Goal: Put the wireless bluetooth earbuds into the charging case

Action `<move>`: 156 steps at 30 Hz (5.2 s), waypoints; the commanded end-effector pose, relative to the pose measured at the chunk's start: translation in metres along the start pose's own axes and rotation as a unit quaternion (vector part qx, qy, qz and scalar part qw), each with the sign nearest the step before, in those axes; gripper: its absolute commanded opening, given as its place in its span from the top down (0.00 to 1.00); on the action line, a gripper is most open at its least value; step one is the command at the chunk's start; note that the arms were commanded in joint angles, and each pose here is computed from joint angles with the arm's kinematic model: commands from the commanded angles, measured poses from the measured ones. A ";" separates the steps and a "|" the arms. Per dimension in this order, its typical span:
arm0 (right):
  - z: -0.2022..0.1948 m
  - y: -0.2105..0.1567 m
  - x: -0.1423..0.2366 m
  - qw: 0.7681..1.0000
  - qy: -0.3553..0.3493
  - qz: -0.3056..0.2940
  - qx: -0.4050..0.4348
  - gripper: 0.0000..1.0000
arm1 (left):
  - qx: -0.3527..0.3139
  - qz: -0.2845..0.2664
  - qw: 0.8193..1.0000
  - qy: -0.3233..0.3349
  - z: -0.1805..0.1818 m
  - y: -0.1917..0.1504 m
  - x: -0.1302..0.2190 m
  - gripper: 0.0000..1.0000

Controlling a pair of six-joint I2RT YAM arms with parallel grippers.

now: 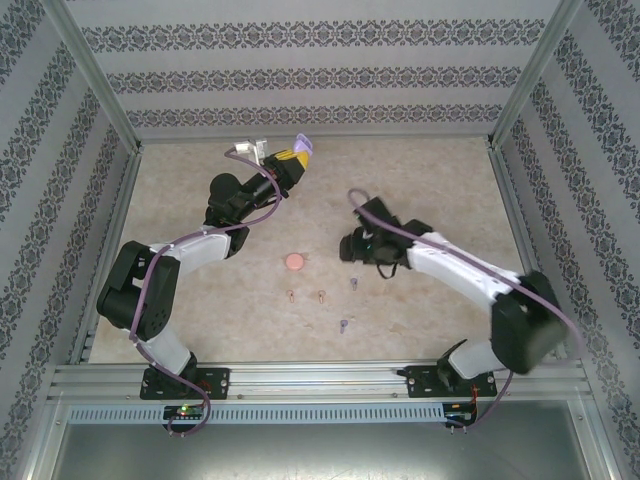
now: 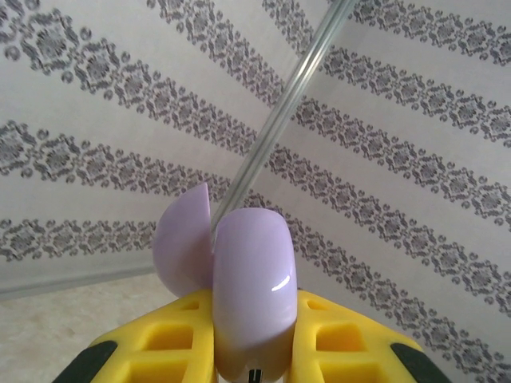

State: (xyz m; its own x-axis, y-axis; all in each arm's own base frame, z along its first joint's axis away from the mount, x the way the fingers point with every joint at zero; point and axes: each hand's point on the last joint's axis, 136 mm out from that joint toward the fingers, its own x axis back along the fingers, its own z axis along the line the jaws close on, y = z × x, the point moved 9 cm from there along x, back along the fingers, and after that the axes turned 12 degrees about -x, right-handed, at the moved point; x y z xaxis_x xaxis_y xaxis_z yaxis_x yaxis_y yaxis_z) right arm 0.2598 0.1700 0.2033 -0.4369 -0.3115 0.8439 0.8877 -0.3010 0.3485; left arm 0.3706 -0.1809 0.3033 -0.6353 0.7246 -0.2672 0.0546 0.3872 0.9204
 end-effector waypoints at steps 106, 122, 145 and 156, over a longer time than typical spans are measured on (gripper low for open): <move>0.036 0.153 0.090 0.930 0.329 -0.149 0.073 1.00 | 0.122 0.179 0.964 -0.153 -0.030 0.000 -0.049 0.53; 0.031 0.135 0.042 0.937 0.270 -0.066 0.212 1.00 | 0.069 0.429 0.875 -0.212 -0.010 0.011 -0.027 0.48; 0.064 0.106 0.013 0.923 0.286 0.005 0.256 1.00 | 0.122 0.442 0.846 -0.272 -0.001 -0.022 -0.025 0.53; 0.069 0.107 0.015 0.920 0.293 0.006 0.259 1.00 | 0.138 0.437 0.843 -0.280 0.004 -0.031 -0.029 0.56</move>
State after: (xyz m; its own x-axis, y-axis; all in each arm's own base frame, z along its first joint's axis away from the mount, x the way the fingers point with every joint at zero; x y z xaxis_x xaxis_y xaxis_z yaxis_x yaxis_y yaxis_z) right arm 0.3563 0.1885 0.2734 -0.3025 -0.7726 0.5582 0.8007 0.1118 0.5885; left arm 0.3900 -0.2085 0.2775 0.1726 0.9171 0.3593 0.5506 -0.3923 0.7368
